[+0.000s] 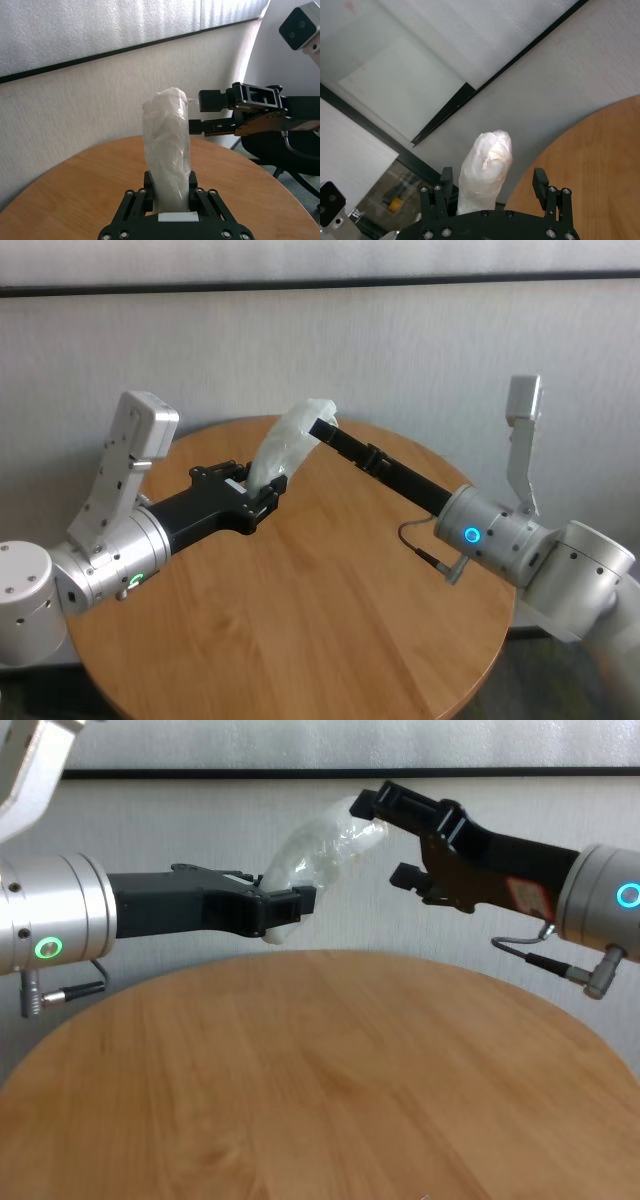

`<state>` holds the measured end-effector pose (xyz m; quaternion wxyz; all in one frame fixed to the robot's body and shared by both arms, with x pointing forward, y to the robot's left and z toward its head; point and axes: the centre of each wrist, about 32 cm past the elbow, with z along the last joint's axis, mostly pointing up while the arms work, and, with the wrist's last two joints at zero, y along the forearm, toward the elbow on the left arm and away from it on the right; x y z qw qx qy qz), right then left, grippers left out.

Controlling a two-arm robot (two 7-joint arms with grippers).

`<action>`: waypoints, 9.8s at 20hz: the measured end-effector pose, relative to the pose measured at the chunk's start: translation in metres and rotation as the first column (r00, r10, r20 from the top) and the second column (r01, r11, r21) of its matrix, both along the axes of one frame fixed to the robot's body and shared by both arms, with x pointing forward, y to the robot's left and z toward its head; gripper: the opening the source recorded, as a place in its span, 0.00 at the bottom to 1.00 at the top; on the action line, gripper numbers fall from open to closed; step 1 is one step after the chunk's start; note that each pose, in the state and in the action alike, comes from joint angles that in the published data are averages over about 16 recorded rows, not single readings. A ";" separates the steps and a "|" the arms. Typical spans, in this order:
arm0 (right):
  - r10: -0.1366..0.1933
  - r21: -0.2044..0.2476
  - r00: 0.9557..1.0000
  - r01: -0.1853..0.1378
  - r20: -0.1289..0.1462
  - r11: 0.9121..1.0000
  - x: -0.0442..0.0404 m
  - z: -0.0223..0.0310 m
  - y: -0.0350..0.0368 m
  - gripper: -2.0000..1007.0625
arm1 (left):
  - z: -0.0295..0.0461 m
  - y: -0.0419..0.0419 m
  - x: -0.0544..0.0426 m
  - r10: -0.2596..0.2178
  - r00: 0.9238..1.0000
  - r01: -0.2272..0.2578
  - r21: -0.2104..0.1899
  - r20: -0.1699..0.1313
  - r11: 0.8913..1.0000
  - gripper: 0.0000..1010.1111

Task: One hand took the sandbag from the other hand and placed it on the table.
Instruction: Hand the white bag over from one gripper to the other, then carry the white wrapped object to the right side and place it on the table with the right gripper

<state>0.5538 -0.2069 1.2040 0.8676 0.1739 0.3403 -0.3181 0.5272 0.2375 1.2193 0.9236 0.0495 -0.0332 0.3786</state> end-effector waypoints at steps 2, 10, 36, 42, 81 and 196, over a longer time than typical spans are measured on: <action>0.006 0.002 1.000 -0.006 0.001 1.000 0.0010 -0.0007 0.0014 1.00 | 0.0000 0.0000 0.0000 0.000 1.000 0.000 0.000 0.000 1.000 0.40; 0.037 0.007 0.999 -0.037 0.005 0.999 0.0049 -0.0023 0.0083 1.00 | 0.0000 0.0000 0.0000 0.000 1.000 0.000 0.000 0.000 1.000 0.40; 0.089 -0.013 0.996 -0.090 -0.012 0.996 0.0147 -0.0021 0.0187 1.00 | 0.0000 0.0000 0.0000 0.000 1.000 0.000 0.000 0.000 1.000 0.40; 0.088 -0.013 0.996 -0.088 -0.012 0.996 0.0144 -0.0020 0.0184 0.98 | 0.0000 0.0000 0.0000 0.000 1.000 0.000 0.000 0.000 1.000 0.40; 0.085 -0.011 0.996 -0.085 -0.010 0.996 0.0136 -0.0021 0.0182 0.47 | 0.0001 0.0000 0.0000 0.000 1.000 0.000 0.000 0.000 1.000 0.40; -0.267 -0.436 0.961 0.208 -0.077 0.876 0.0043 -0.0437 -0.1264 0.47 | 0.0001 0.0026 -0.0132 0.227 0.974 -0.227 0.026 -0.020 0.974 0.99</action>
